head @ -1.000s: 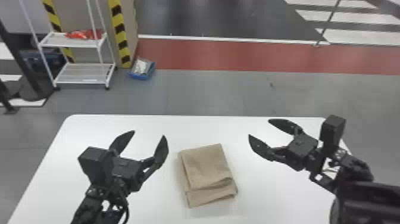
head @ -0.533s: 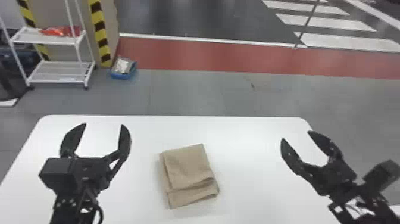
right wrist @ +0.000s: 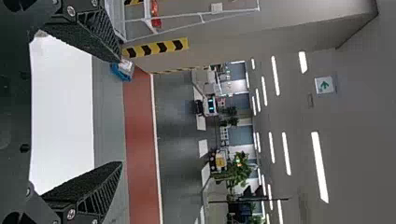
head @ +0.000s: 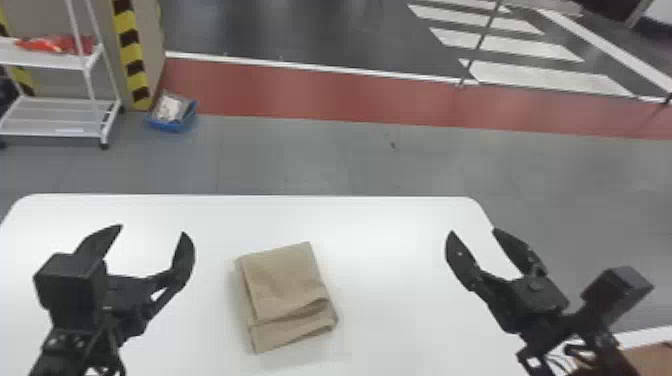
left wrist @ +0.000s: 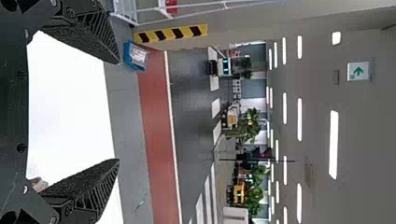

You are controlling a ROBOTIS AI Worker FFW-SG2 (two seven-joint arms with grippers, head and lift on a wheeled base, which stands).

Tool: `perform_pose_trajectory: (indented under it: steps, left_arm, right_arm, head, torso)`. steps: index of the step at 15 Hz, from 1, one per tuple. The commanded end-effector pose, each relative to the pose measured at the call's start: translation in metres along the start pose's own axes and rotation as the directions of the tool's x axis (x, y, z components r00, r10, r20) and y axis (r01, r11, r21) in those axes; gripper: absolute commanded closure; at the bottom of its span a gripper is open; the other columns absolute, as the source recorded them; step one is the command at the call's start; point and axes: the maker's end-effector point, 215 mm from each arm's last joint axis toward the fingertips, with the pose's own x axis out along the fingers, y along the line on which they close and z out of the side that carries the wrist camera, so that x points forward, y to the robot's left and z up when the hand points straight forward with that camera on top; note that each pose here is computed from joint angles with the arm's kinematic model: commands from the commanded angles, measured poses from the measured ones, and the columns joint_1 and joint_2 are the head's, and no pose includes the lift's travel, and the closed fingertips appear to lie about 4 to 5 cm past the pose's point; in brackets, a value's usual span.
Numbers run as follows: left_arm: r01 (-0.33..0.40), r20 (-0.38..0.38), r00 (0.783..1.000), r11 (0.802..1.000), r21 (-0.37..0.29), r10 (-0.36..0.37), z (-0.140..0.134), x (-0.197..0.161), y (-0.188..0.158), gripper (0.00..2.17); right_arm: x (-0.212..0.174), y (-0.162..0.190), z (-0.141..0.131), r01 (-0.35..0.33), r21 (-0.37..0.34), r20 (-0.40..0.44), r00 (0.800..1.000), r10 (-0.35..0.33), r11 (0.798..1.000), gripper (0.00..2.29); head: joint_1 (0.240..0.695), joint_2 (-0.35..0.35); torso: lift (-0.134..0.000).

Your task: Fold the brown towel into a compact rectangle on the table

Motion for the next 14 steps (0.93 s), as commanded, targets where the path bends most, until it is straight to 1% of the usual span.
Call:
perform_pose_trajectory:
  steps: [1,2,3,4,7,8,9,14]
  left_arm:
    - [-0.015,-0.002,1.0,1.0,-0.001,0.015,0.001,-0.003,0.014,0.15]
    - [-0.021,0.009,1.0,1.0,-0.011,0.021,0.005,-0.003,0.019,0.15]
    - [-0.028,0.021,0.999,0.999,-0.018,0.028,0.009,-0.003,0.022,0.15]
    - [-0.03,0.031,0.999,0.999,-0.025,0.031,0.011,-0.004,0.022,0.15]
    - [-0.044,0.08,0.996,0.999,-0.031,0.046,0.015,-0.003,0.026,0.15]
    - [-0.06,0.094,0.994,0.998,-0.035,0.063,0.017,-0.003,0.029,0.15]
    - [-0.06,0.096,0.993,0.998,-0.033,0.063,0.017,-0.002,0.029,0.15]
    - [-0.061,0.098,0.993,0.997,-0.038,0.064,0.019,-0.001,0.029,0.15]
  right_arm:
    - [0.011,0.031,-0.008,-0.037,0.032,-0.043,0.998,0.039,0.999,0.13]
    - [0.018,0.036,-0.007,-0.042,0.016,-0.045,0.998,0.042,0.999,0.13]
    - [0.023,0.039,-0.008,-0.044,-0.005,-0.05,0.998,0.044,0.999,0.13]
    - [0.027,0.044,-0.015,-0.048,-0.019,-0.067,0.997,0.047,0.999,0.13]
    - [0.035,0.047,-0.019,-0.057,-0.04,-0.063,0.997,0.055,0.998,0.13]
    - [0.035,0.047,-0.019,-0.059,-0.053,-0.06,0.997,0.056,0.997,0.13]
    - [0.036,0.048,-0.017,-0.061,-0.064,-0.054,0.997,0.057,0.996,0.13]
    - [0.038,0.051,-0.016,-0.07,-0.069,-0.041,0.997,0.068,0.995,0.13]
  head:
    - [0.695,-0.233]
    - [0.695,-0.195]
    - [0.695,-0.174]
    - [0.695,-0.157]
    - [0.695,-0.123]
    - [0.695,-0.119]
    - [0.695,-0.115]
    - [0.695,-0.107]
  torso:
    - [0.0]
    - [0.0]
    - [0.0]
    - [0.0]
    - [0.0]
    - [0.0]
    - [0.0]
    - [0.0]
